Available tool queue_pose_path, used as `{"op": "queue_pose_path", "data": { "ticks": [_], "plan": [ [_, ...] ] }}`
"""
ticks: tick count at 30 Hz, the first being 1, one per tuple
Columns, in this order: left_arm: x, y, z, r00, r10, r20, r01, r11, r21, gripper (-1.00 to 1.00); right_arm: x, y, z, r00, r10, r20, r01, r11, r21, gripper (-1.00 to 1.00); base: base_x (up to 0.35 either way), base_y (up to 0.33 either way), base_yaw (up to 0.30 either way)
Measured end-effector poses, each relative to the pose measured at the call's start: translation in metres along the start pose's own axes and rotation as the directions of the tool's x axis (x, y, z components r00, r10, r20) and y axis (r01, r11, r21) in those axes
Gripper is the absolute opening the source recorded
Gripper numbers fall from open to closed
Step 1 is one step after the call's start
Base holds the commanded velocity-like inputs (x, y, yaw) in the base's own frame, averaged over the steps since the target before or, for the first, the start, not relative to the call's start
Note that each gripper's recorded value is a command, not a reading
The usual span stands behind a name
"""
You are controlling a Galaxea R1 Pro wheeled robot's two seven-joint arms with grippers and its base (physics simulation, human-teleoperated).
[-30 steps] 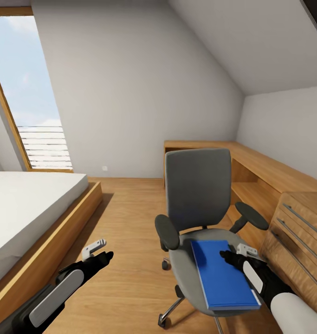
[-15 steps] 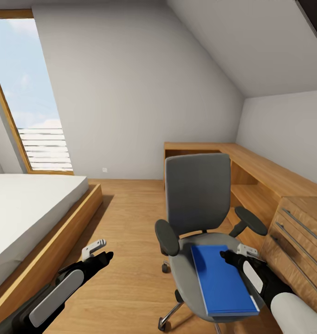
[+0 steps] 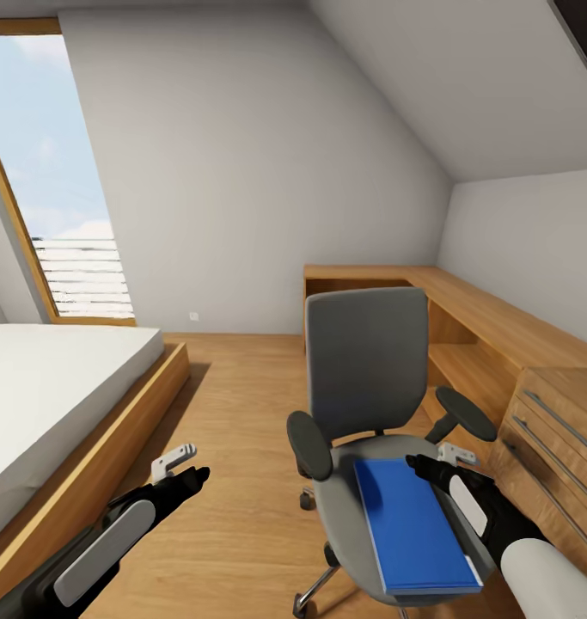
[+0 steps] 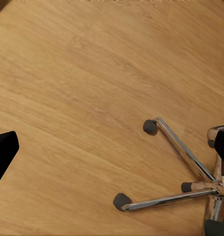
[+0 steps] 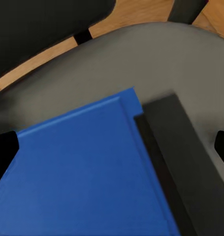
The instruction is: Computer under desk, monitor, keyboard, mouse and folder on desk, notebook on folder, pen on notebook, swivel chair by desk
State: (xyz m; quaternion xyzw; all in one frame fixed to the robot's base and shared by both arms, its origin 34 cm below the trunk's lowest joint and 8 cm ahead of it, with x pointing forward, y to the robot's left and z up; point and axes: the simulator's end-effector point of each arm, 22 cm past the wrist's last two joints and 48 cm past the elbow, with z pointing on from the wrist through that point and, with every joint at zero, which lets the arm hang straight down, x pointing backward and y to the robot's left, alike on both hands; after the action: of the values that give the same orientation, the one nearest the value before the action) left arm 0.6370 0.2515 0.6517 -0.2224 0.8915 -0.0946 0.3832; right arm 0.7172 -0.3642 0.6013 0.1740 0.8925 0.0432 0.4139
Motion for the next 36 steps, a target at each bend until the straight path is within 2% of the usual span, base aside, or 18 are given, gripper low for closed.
{"op": "queue_pose_path", "data": {
  "ticks": [13,24,30,33,35,36],
  "plan": [
    [0.0,-0.001,0.0,1.0,0.001,0.0,-0.001,1.0,0.003,1.0,0.0,0.0,0.0,1.0,-0.002,0.001,0.002,1.0,0.001,1.0,0.224,0.0,0.0],
    [0.002,-0.003,0.0,1.0,0.008,-0.002,-0.008,1.0,0.006,1.0,0.003,-0.001,0.001,1.0,-0.008,-0.005,0.008,1.0,0.004,1.0,0.021,0.0,0.0],
    [-0.002,-0.019,-0.008,1.0,0.011,0.011,-0.012,0.999,0.044,1.0,0.004,-0.002,0.001,1.0,-0.014,-0.007,0.014,1.0,0.009,1.0,0.0,0.0,0.0],
    [0.0,-0.024,-0.011,1.0,0.021,0.01,-0.021,0.998,0.056,1.0,0.004,-0.003,0.001,1.0,-0.023,-0.008,0.023,1.0,0.017,1.0,0.0,0.0,0.0],
    [0.002,-0.027,-0.011,1.0,0.027,0.009,-0.027,0.998,0.059,1.0,0.005,-0.004,0.001,0.999,-0.05,-0.01,0.05,0.998,0.029,1.0,0.0,0.0,0.0],
    [0.003,-0.027,-0.012,1.0,0.029,0.008,-0.03,0.998,0.06,1.0,0.006,-0.005,0.001,0.997,-0.079,-0.013,0.08,0.996,0.039,1.0,0.0,0.0,0.0]
  ]
}}
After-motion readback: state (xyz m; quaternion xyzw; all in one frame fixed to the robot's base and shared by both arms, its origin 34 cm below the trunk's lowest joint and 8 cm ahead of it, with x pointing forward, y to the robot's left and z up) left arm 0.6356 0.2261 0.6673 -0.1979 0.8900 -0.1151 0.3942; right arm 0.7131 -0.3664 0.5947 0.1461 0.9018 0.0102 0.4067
